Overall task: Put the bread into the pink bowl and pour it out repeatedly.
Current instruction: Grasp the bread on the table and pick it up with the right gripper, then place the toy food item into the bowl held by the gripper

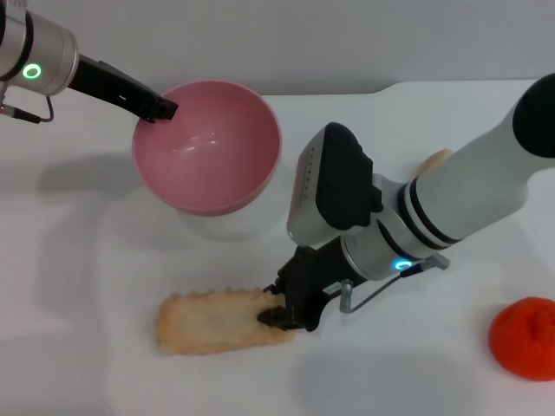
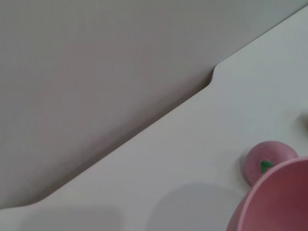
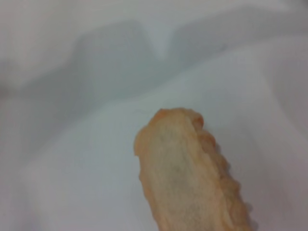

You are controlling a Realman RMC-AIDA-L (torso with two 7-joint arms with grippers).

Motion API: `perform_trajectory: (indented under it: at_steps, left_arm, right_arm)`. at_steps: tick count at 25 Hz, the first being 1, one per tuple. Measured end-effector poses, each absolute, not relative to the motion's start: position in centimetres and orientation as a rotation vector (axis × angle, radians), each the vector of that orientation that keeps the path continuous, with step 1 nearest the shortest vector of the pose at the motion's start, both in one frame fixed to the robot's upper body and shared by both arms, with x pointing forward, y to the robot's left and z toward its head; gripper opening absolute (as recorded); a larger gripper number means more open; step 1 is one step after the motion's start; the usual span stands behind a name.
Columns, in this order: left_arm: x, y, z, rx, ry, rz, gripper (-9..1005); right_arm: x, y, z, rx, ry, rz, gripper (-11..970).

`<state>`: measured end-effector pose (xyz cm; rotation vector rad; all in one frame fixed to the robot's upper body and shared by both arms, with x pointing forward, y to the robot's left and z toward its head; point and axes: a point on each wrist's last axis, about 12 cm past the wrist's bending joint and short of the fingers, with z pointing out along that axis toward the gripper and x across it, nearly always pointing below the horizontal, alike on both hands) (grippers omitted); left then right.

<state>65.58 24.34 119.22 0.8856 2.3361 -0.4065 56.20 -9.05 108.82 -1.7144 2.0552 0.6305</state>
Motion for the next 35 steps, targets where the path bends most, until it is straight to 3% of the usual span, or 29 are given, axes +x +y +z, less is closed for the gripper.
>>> perform_trajectory:
  at_steps: [13,20,26,35]
  left_arm:
    - [66.1,25.3,120.1,0.878,2.334,-0.374,45]
    - [66.1,25.7,120.1,0.866,2.337,-0.369,45]
    - [66.1,25.9,120.0,0.866,2.339,-0.361,45]
    - [66.0,25.5,119.7,0.881,2.34,-0.37,45]
  right_arm:
    - [55.8,-7.5,112.5,-1.769,1.871,0.641,226]
    - [54.4,-7.8,116.0,-1.752,1.677,0.656,199]
    - [53.6,-9.6,118.5,-1.653,1.53,0.617,187]
    - [54.9,-13.8,120.5,-1.397,1.436,0.644,174]
